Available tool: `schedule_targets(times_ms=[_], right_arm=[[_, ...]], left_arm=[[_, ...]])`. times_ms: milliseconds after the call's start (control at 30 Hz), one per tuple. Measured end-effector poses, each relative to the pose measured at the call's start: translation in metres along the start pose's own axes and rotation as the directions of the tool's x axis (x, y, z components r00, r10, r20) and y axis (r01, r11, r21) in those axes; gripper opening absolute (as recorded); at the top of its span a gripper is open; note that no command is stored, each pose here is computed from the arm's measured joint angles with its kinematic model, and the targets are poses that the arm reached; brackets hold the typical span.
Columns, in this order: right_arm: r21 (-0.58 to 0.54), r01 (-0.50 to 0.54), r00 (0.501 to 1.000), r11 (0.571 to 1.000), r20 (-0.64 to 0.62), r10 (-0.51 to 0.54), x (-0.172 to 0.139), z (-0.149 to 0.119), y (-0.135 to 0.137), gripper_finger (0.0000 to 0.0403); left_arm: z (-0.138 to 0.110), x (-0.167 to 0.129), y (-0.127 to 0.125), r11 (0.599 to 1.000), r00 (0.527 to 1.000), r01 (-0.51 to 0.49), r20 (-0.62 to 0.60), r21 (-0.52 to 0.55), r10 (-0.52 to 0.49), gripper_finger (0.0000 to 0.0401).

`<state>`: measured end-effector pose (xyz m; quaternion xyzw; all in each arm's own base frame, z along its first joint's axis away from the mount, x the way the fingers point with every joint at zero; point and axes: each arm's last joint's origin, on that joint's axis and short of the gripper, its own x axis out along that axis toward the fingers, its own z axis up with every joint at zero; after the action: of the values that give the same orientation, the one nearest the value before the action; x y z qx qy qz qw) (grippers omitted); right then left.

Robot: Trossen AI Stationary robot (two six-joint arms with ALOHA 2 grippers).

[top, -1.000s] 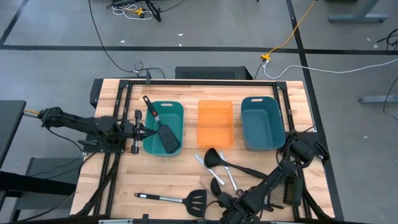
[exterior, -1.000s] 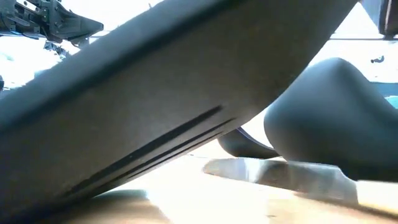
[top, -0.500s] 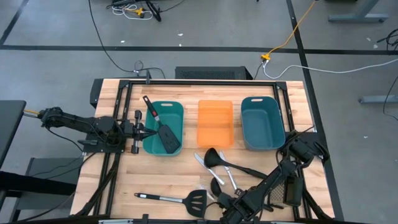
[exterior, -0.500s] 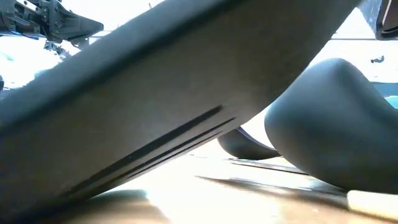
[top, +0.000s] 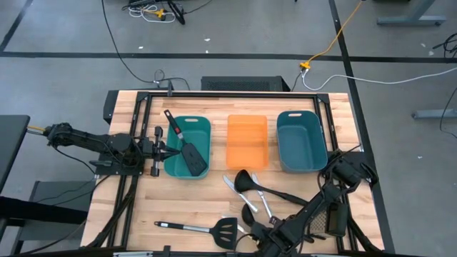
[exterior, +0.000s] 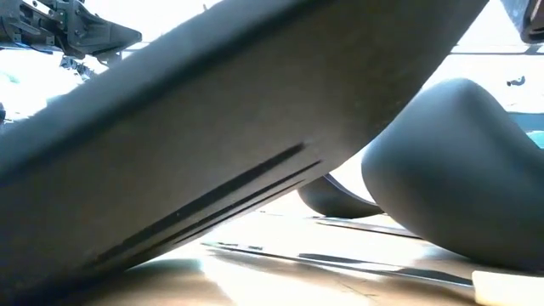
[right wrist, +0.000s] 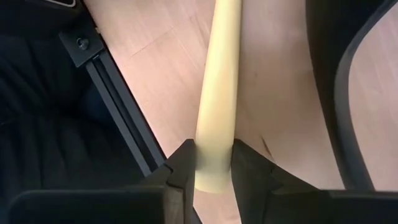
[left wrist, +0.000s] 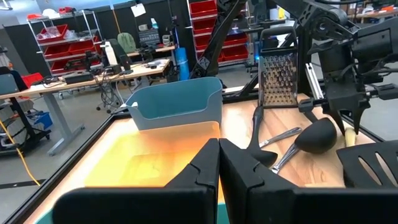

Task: Pick & Place Kitchen Items
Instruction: Put the yellow table knife into the orange bin

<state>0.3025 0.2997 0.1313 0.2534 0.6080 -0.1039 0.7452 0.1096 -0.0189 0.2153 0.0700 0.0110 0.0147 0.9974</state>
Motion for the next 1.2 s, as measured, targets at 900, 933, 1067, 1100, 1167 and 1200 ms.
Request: schedule_targets(times_ms=[900, 933, 1067, 1100, 1167, 1200], right_arm=[[-0.057, 0.004, 0.984, 0.998, 0.178, 0.006, -0.027, 0.010, 0.018, 0.0081], [-0.049, 0.013, 0.985, 0.999, 0.175, -0.004, -0.028, 0.009, 0.017, 0.0081], [-0.002, 0.074, 0.986, 0.997, 0.148, -0.073, -0.028, 0.007, 0.010, 0.0081], [0.008, 0.084, 0.987, 0.996, 0.140, -0.084, -0.028, 0.006, 0.009, 0.0081], [0.025, 0.096, 0.986, 0.995, 0.136, -0.098, -0.029, 0.006, 0.008, 0.0081], [0.027, 0.100, 0.984, 0.995, 0.142, -0.103, -0.029, 0.006, 0.007, 0.0081]], left_arm=[[0.000, 0.000, 0.000, 1.000, 1.000, 0.000, -0.001, -0.022, 0.000, 0.0016], [0.000, 0.000, 0.000, 1.000, 1.000, 0.000, -0.001, -0.024, 0.000, 0.0016], [0.000, 0.000, 0.000, 1.000, 1.000, 0.000, -0.001, -0.026, 0.000, 0.0016], [0.000, 0.000, 0.000, 1.000, 1.000, 0.000, -0.001, -0.026, 0.000, 0.0016], [0.000, 0.000, 0.000, 1.000, 1.000, 0.000, -0.001, -0.026, 0.000, 0.0016], [0.000, 0.000, 0.000, 1.000, 1.000, 0.000, -0.001, -0.026, 0.000, 0.0016]])
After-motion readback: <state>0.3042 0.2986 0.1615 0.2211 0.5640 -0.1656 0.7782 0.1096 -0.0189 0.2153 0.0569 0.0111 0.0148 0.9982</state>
